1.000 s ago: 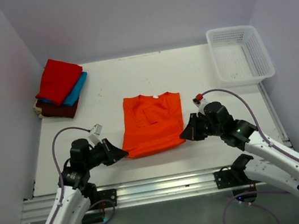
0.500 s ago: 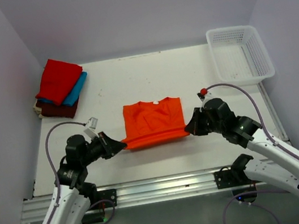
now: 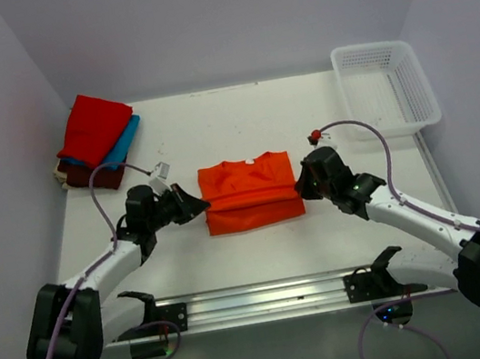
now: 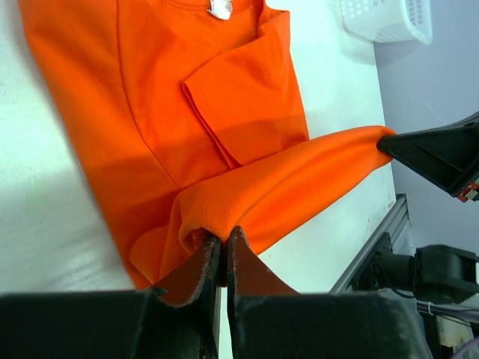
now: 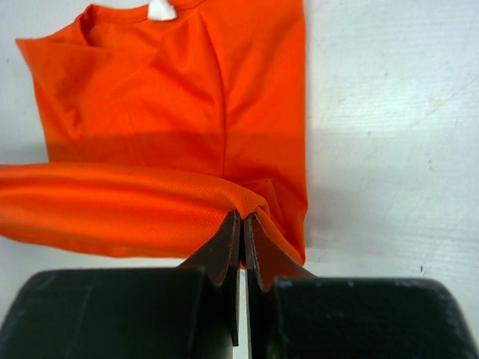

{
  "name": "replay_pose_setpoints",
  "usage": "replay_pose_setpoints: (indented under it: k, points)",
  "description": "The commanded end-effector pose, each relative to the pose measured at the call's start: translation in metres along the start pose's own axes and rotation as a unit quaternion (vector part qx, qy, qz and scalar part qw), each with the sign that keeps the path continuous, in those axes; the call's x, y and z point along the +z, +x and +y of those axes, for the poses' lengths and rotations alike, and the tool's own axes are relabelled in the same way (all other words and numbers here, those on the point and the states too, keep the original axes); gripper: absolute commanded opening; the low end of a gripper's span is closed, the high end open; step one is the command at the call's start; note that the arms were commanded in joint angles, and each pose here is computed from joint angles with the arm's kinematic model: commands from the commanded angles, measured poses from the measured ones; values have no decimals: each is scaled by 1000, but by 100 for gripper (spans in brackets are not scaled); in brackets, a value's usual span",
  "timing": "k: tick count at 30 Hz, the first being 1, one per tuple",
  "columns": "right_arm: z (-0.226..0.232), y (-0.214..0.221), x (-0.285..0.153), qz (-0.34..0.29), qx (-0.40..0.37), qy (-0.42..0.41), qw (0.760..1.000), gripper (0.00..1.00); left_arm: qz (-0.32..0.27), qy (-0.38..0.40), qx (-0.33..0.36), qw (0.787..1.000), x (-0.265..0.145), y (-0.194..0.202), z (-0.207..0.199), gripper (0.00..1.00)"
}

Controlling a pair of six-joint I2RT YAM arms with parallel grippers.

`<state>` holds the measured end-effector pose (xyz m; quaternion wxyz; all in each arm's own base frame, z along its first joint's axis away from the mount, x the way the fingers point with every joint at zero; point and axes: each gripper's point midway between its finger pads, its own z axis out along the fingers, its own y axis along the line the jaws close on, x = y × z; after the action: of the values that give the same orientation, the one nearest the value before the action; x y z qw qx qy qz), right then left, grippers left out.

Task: Fold and stack the t-shirts
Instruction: Fold the long partially folded tshirt into a neat square

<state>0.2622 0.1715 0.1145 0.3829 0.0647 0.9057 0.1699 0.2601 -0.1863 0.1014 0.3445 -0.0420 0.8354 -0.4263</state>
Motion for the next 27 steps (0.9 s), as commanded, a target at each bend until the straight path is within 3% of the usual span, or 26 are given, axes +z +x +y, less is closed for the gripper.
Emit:
replay_pose_setpoints:
  k: [1,10,14,16,18,19,20,21,22,23,24,25,27]
  points:
    - [1,-50,15,-73,9,16,997,0,-63,35,60,996,19,-45,-16,0]
    - [11,-86,41,-91,13,4,996,0,-71,15,76,994,48,-82,-12,0]
    - [13,-107,66,-94,16,5,995,0,-98,-20,90,991,66,-122,-5,0]
    - [19,-140,78,-113,24,4,993,0,-88,-43,72,993,84,-131,18,0]
    - [25,-168,113,-119,24,17,993,0,-106,-50,74,990,102,-165,20,0]
    - [21,-182,127,-120,22,25,992,0,-74,-78,44,993,118,-156,52,0]
    - [19,-185,141,-102,21,36,994,5,-88,-66,47,993,127,-183,45,0]
    - [27,-199,176,-87,16,28,996,30,-75,-89,26,993,132,-184,61,0]
    - [21,-206,189,-75,18,36,996,54,-73,-101,16,992,143,-193,72,29]
    - [14,-196,201,-39,14,48,998,76,-75,-115,5,991,145,-195,80,50]
    - [18,-204,212,-39,5,39,998,79,-78,-122,1,990,144,-197,84,68]
    - [15,-203,213,-35,3,41,999,83,-90,-120,4,989,139,-203,78,100]
    - [10,-200,200,-50,7,35,998,86,-114,-122,6,986,128,-200,78,100]
